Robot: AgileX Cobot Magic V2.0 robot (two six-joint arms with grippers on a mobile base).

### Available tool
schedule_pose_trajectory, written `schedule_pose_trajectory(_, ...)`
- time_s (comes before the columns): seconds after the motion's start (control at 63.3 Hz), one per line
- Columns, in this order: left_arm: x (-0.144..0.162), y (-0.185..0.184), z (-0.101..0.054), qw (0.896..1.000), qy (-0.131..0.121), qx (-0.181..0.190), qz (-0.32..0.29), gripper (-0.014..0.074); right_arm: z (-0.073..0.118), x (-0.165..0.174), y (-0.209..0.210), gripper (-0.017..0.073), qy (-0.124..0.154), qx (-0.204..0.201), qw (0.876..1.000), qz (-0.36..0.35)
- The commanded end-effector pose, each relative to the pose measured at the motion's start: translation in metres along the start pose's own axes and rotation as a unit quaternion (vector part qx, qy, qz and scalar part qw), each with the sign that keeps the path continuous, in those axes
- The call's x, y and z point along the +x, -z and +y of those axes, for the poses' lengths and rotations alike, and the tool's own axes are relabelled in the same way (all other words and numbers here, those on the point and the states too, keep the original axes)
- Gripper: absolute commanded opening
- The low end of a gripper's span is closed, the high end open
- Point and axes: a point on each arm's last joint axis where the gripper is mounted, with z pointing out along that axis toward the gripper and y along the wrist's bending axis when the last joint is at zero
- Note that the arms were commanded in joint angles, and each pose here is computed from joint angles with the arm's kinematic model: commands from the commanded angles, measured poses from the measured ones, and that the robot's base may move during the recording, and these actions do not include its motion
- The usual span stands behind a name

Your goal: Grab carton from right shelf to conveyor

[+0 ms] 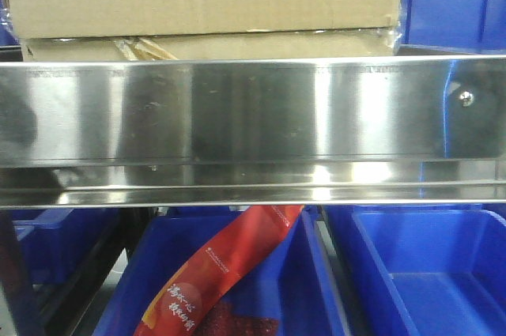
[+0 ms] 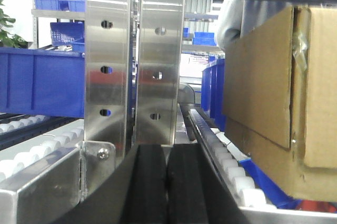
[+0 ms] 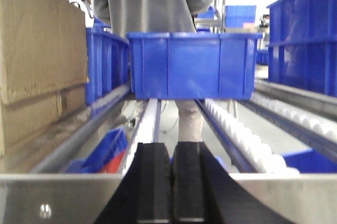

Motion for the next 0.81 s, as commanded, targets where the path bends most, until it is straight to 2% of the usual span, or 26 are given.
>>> schedule_pose_trajectory(0.0,-0.019,0.001,-0.001,1.0,0.001,0.0,-0.026,0.0006,0.0,-0.008,0.001,-0.0069,0.004,-0.001,0.999,-0.044)
schedule_pose_trajectory(0.111,-0.047,0.003,-0.002,1.0,-0.019,0.002,-0.02,0.008,0.0,-0.018,0.001,-0.0069,-0.011,-0.001,0.999,-0.05)
schedule_pose_trajectory(0.237,-0.083,0.005,-0.002,0.999,-0.047,-0.005,0.01,0.0204,0.003,-0.062,0.009,-0.0039,-0.011,-0.007,0.999,-0.041)
schedule_pose_trajectory(0.316,-0.108,0.0,-0.003,0.999,-0.047,-0.005,0.024,0.0281,0.005,-0.092,0.014,0.0062,-0.011,-0.01,0.999,-0.044)
schedule_pose_trajectory(0.426,-0.137,-0.014,-0.005,0.999,-0.036,-0.003,0.021,0.0372,0.007,-0.122,0.009,0.0296,-0.011,-0.011,0.999,-0.042)
schedule_pose_trajectory(0.505,-0.149,-0.029,-0.005,0.999,-0.033,-0.002,0.03,0.0429,0.007,-0.134,-0.001,0.0444,-0.011,-0.01,0.999,-0.036)
schedule_pose_trajectory(0.584,-0.156,-0.043,-0.007,0.998,-0.031,0.01,0.045,0.0464,0.008,-0.138,-0.012,0.055,-0.007,-0.009,1.0,-0.017)
schedule_pose_trajectory(0.695,-0.161,-0.057,-0.013,0.995,-0.034,0.045,0.082,0.0466,0.008,-0.145,-0.025,0.0545,-0.007,-0.008,1.0,-0.001)
schedule_pose_trajectory(0.79,-0.17,-0.072,-0.024,0.986,-0.07,0.096,0.116,0.0466,0.009,-0.157,-0.038,0.0538,-0.007,-0.01,1.0,0.006)
